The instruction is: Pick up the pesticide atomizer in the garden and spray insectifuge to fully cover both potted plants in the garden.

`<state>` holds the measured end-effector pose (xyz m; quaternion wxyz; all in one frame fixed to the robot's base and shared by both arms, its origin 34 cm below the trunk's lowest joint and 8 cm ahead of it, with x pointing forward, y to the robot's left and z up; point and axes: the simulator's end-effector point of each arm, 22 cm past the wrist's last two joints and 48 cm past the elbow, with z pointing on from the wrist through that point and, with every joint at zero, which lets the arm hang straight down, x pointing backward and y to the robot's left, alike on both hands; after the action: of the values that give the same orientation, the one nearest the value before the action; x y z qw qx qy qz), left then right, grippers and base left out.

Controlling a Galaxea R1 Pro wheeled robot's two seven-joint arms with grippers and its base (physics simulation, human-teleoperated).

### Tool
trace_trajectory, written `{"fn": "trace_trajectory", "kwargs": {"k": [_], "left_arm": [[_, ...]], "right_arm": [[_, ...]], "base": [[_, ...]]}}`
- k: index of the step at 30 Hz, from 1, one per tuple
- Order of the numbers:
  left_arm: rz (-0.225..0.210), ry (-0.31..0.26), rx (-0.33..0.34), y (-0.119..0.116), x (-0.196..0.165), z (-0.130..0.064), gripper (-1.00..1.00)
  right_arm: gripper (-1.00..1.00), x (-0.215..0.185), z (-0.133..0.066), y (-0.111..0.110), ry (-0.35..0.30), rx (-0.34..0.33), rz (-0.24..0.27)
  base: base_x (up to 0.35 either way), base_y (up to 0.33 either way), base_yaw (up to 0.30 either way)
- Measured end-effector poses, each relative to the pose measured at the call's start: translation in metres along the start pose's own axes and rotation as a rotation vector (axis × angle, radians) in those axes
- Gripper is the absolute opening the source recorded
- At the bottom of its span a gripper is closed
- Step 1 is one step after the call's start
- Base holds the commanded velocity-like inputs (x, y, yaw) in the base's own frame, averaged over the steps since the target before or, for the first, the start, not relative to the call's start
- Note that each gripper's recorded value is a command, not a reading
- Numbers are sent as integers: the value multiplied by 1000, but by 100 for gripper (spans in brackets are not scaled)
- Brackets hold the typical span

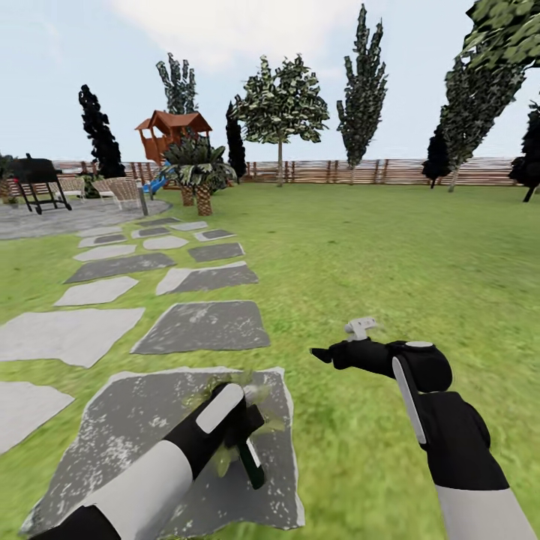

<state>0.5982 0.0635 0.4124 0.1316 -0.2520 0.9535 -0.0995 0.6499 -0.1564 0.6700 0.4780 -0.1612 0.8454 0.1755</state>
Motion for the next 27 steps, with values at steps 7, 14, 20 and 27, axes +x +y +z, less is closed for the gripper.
{"fn": "trace_trajectory", "kwargs": {"k": [7, 14, 20, 27], "left_arm": [[-12, 18, -21, 4, 0, -3, -100], [-11, 21, -4, -1, 0, -5, -100], [-10, 19, 15, -5, -1, -6, -100], [5, 39, 99, -19, 2, -4, -100]], "right_arm": [[100, -1, -2, 0, -3, 2, -1], [100, 1, 0, 0, 5, -1, 3], [100, 44, 28, -12, 129, -8, 69], [100, 59, 35, -16, 169, -10, 93]], "base": [[0, 0, 276], [5, -34, 109], [96, -288, 5], [164, -319, 0]]}}
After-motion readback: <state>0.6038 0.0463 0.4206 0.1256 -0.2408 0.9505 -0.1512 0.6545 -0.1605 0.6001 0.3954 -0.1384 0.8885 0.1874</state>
